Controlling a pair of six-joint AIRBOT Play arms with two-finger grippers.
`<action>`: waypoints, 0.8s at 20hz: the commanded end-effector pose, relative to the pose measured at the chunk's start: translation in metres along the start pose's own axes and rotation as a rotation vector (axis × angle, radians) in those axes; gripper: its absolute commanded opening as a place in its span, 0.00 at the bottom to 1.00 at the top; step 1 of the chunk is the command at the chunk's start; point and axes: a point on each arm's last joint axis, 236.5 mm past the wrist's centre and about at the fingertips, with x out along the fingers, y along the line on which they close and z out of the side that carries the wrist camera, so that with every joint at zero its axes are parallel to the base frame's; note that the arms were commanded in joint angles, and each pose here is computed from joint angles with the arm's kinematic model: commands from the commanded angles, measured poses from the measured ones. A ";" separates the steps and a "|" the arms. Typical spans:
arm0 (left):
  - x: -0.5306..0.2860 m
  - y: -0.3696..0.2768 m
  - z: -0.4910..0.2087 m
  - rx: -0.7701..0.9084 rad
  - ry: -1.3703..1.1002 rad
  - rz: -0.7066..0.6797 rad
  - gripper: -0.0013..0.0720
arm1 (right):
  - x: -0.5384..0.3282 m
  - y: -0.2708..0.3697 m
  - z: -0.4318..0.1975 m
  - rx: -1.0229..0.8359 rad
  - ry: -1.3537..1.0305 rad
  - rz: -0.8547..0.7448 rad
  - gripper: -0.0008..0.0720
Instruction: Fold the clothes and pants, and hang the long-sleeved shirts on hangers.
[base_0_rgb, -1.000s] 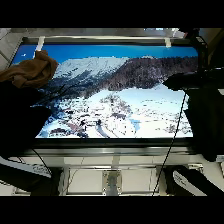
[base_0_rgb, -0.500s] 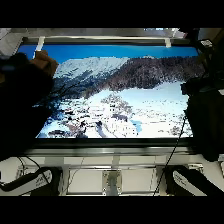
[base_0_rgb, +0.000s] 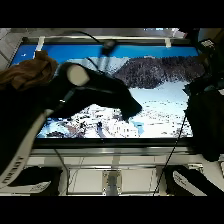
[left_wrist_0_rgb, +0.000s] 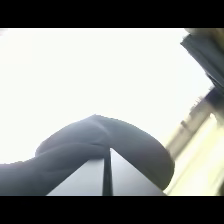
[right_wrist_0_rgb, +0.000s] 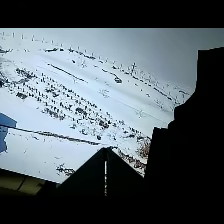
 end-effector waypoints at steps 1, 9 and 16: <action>0.100 -0.094 -0.037 0.000 -0.008 -0.140 0.03 | 0.002 -0.001 0.012 -0.005 -0.043 -0.001 0.02; 0.076 -0.013 -0.013 -0.074 -0.016 -0.034 0.98 | 0.038 0.007 0.019 0.054 -0.006 0.053 0.30; -0.255 0.325 -0.043 -0.395 -0.039 0.885 0.98 | 0.072 0.008 0.000 0.108 0.076 0.111 0.29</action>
